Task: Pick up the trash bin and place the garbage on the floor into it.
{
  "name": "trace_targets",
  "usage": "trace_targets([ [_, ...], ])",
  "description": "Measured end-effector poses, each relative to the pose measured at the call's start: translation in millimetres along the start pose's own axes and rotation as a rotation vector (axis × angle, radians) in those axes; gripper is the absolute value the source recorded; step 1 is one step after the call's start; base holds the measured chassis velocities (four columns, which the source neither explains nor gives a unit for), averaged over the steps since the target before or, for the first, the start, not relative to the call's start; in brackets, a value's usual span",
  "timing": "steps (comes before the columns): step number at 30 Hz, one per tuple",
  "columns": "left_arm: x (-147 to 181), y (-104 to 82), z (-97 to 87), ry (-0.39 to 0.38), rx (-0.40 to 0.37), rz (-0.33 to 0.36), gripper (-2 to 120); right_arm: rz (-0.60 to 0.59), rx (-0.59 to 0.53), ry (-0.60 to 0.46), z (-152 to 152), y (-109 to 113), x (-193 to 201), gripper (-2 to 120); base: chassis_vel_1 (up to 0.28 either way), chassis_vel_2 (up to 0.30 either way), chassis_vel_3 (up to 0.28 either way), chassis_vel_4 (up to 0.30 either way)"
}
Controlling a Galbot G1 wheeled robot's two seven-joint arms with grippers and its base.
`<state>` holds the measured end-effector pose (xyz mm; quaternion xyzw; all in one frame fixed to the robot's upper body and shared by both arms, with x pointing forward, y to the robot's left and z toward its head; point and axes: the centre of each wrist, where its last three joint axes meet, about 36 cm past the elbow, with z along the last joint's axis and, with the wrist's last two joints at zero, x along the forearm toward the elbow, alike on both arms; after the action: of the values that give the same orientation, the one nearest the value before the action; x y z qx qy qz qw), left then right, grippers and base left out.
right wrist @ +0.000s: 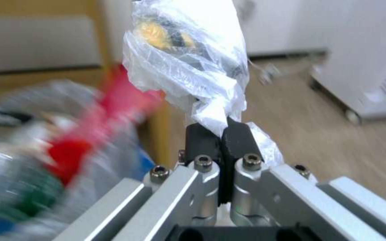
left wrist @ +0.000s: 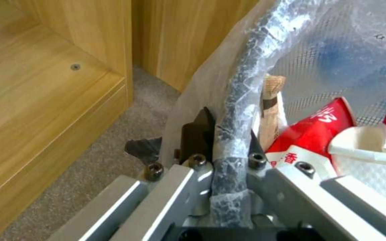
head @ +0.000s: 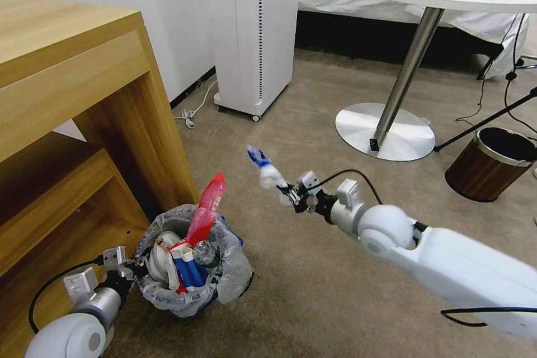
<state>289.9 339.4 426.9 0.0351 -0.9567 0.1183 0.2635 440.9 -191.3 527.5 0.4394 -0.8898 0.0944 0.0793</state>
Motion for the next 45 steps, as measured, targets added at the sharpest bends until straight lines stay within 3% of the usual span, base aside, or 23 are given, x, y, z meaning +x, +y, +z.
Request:
trace_targets([
  [10,10.9,-5.5,-1.8,-0.013,0.002,0.005,0,-0.122,0.05,0.011,-32.7,26.0,-36.0,0,0.0,0.0,0.0,0.0],
  [13,12.5,-5.9,-2.1,-0.014,0.001,0.005,0,-0.132,0.052,0.018,-33.2,28.1,-40.2,0,0.0,0.0,0.0,0.0],
  [19,22.8,-10.2,-7.2,-0.036,0.0,0.012,0,-0.236,0.035,0.066,-30.1,58.0,-65.6,0,0.0,0.0,0.0,0.0],
  [31,34.5,-12.9,-8.6,-0.046,-0.004,0.013,0,-0.25,0.039,0.139,-24.4,69.2,-84.5,0,0.0,0.0,0.0,0.0],
  [45,40.0,-18.8,-7.7,-0.051,-0.003,0.019,0,-0.332,0.009,0.215,-14.7,102.5,-102.0,0,0.0,0.0,0.0,0.0],
])
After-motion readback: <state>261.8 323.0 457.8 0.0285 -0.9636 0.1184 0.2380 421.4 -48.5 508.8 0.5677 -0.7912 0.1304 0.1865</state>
